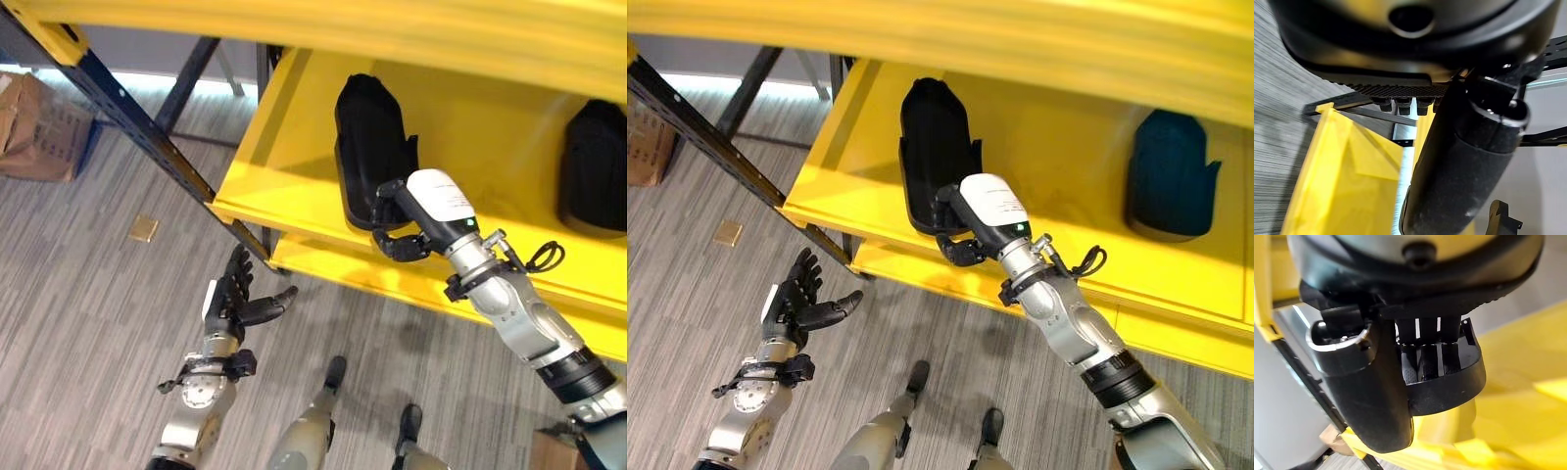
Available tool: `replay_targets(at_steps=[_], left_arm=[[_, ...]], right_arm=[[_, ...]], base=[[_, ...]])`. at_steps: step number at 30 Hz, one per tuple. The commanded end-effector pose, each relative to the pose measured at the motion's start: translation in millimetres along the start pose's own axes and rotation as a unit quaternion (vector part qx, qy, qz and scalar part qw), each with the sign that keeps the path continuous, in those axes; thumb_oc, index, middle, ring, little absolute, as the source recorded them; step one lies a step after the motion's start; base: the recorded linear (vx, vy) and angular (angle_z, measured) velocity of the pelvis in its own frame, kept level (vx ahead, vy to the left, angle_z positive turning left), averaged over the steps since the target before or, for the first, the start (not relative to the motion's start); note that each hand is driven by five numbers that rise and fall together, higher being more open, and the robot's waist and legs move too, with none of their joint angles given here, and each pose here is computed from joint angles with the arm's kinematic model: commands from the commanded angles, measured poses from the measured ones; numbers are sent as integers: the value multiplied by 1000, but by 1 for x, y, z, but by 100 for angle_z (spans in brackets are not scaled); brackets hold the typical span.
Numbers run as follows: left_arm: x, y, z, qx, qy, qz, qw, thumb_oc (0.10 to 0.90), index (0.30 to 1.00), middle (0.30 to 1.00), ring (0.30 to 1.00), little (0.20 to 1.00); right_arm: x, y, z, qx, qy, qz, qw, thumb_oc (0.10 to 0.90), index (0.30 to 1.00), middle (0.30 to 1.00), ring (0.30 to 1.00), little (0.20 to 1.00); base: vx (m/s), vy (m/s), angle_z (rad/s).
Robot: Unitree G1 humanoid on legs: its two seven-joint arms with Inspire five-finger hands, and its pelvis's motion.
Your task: Move parts from the plastic box to the shelf.
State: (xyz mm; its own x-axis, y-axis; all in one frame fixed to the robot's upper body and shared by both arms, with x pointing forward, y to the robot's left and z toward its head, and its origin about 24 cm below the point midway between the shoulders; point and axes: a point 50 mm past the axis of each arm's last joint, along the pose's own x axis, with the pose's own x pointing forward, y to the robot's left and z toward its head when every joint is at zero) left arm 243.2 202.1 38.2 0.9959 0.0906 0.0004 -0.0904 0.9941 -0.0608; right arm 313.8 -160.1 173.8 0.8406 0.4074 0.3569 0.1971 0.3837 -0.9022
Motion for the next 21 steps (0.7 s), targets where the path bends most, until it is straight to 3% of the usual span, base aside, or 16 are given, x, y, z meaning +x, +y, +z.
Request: replay_targets(at_steps=[1,13,21], left_arm=[[17,2,60,-9,-140,-15,990,900,1000,1000,1000,1000],[16,3,61,-8,-139,-17,990,900,1000,1000,1000,1000],[17,2,64,-10,-145,-20,989,900,1000,1000,1000,1000]], right_arm=[[26,-76,37,-7,-101,-194,976,400,300,300,300,300],[38,-115,44,-28,-106,-294,950,400,300,300,300,300],[46,-130,40,-42,-91,-317,943,400,300,300,300,300]], base=[[-119,-33,16],[-51,14,-7],[18,27,-18]])
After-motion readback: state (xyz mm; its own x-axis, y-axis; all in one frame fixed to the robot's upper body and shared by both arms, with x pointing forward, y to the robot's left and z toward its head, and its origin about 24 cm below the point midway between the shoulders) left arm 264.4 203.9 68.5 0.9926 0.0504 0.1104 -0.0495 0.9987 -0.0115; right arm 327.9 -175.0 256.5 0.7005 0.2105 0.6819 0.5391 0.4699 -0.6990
